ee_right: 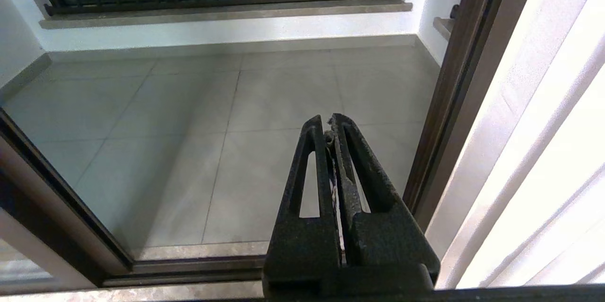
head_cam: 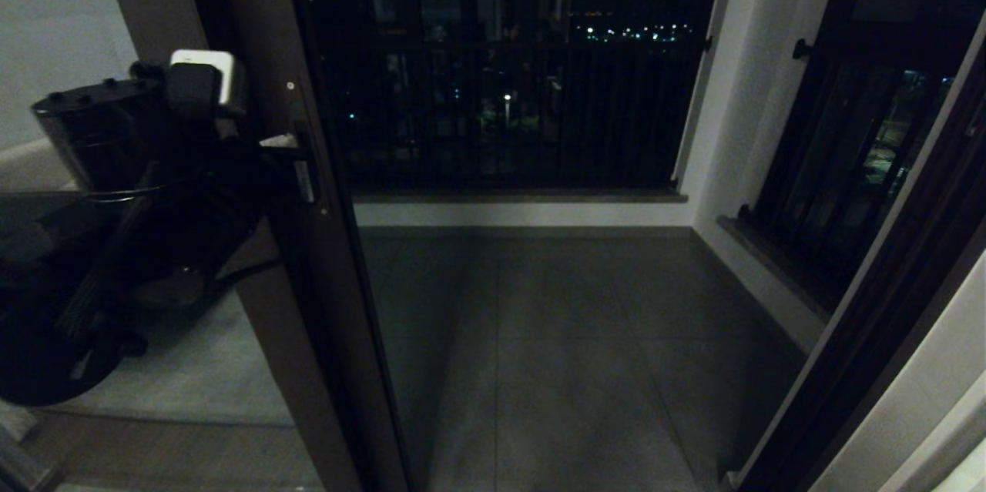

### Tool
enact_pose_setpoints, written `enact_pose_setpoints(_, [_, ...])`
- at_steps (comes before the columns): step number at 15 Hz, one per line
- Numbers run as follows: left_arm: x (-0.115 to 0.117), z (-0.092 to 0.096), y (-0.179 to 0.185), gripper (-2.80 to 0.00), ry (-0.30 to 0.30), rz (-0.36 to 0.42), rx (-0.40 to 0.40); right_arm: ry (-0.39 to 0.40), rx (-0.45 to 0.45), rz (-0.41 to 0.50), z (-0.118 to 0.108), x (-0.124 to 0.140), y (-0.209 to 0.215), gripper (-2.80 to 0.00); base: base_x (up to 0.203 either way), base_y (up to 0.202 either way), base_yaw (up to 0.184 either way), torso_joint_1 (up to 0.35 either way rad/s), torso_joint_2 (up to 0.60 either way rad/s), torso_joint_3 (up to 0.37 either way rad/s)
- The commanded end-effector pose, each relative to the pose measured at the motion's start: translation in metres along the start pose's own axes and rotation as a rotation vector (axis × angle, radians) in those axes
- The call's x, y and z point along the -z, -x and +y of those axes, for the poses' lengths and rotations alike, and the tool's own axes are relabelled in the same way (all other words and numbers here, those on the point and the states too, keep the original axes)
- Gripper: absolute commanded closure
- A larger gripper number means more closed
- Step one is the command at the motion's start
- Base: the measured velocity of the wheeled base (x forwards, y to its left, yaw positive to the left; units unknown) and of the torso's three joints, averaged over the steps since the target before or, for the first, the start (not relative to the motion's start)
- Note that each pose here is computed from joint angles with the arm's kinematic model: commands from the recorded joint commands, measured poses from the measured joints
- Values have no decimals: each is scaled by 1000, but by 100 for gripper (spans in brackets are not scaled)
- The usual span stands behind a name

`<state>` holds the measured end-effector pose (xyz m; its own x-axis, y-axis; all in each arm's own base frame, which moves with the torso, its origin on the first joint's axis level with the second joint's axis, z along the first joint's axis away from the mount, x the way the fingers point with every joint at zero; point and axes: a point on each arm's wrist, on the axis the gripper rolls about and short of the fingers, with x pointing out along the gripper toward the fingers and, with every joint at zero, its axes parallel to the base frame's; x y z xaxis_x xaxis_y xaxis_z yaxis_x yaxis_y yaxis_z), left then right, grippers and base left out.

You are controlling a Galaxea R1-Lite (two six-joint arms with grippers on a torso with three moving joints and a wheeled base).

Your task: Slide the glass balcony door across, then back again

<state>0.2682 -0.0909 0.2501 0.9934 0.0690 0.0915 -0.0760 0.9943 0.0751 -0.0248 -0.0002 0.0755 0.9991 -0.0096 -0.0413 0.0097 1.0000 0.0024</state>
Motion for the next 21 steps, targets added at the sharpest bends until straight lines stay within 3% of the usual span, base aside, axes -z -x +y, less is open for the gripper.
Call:
enact_pose_setpoints(1, [-18,30,61,0,27,-72,-11,1,0,2,0,0,0,0,0,0,0,0,0,0])
enact_pose_setpoints(6, [-6,90,166,0,-24,-65,-138,1,0,2,0,0,0,0,0,0,0,0,0,0])
enact_pose_setpoints(9, [8,113,236,0,-63,-9,-211,1,0,2,0,0,0,0,0,0,0,0,0,0])
enact_pose_setpoints(11, [24,121,277,0,-95,52,-323,1,0,2,0,0,0,0,0,0,0,0,0,0])
enact_pose_setpoints(13, [44,121,304,0,-125,35,-360,1,0,2,0,0,0,0,0,0,0,0,0,0])
enact_pose_setpoints(16, [109,115,315,0,-199,62,-367,0,1,2,0,0,0,0,0,0,0,0,0,0])
enact_pose_setpoints(18, [138,110,302,0,-211,35,-304,0,0,2,0,0,0,0,0,0,0,0,0,0])
enact_pose_setpoints(19, [143,106,299,0,-200,2,-184,0,1,2,0,0,0,0,0,0,0,0,0,0])
enact_pose_setpoints(21, [146,101,298,0,-83,-14,36,0,1,2,0,0,0,0,0,0,0,0,0,0])
